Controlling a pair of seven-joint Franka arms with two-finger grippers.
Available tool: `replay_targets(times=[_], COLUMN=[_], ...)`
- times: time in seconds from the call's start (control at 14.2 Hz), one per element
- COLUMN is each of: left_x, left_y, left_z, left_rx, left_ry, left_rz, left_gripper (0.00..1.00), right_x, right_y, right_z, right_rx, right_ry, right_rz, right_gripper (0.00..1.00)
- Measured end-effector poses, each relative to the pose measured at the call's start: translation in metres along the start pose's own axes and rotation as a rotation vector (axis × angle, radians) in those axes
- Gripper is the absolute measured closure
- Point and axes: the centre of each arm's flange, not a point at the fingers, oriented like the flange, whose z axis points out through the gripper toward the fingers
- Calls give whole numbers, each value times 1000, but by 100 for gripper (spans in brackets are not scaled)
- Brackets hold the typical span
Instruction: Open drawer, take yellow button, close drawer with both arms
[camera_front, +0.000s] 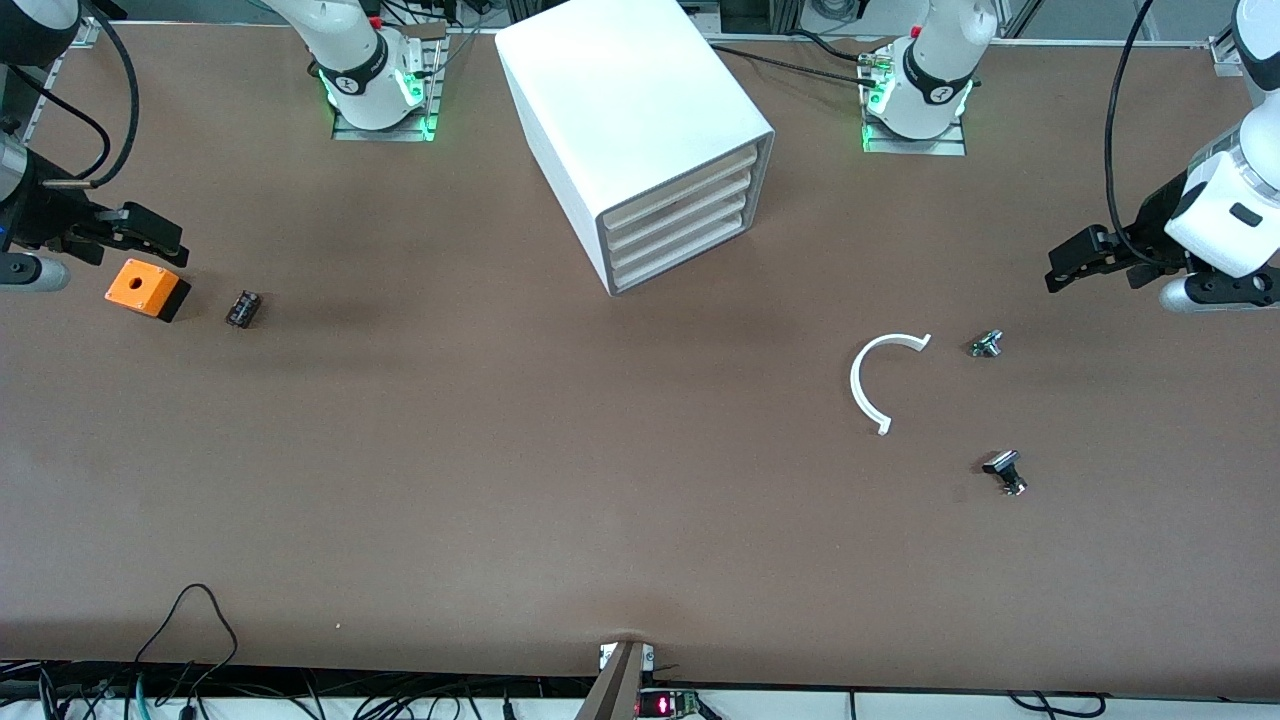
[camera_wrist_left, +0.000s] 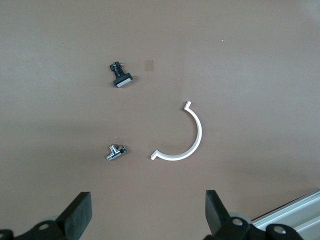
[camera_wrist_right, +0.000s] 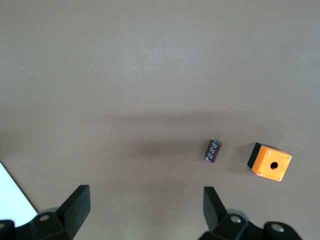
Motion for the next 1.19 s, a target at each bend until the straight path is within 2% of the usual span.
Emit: replay_targets(times=[0.77,1.19], left_x=[1,1], left_y=[0,0], left_z=[0,-1], left_rx=[-1,-1], left_ry=[5,7], left_rz=[3,3], left_gripper=[0,0], right_x=[1,14], right_y=[0,-2], right_z=[1,33], right_rx=[0,-5], right_ry=[-4,-66], right_rz=[0,-4], right_gripper=[0,0])
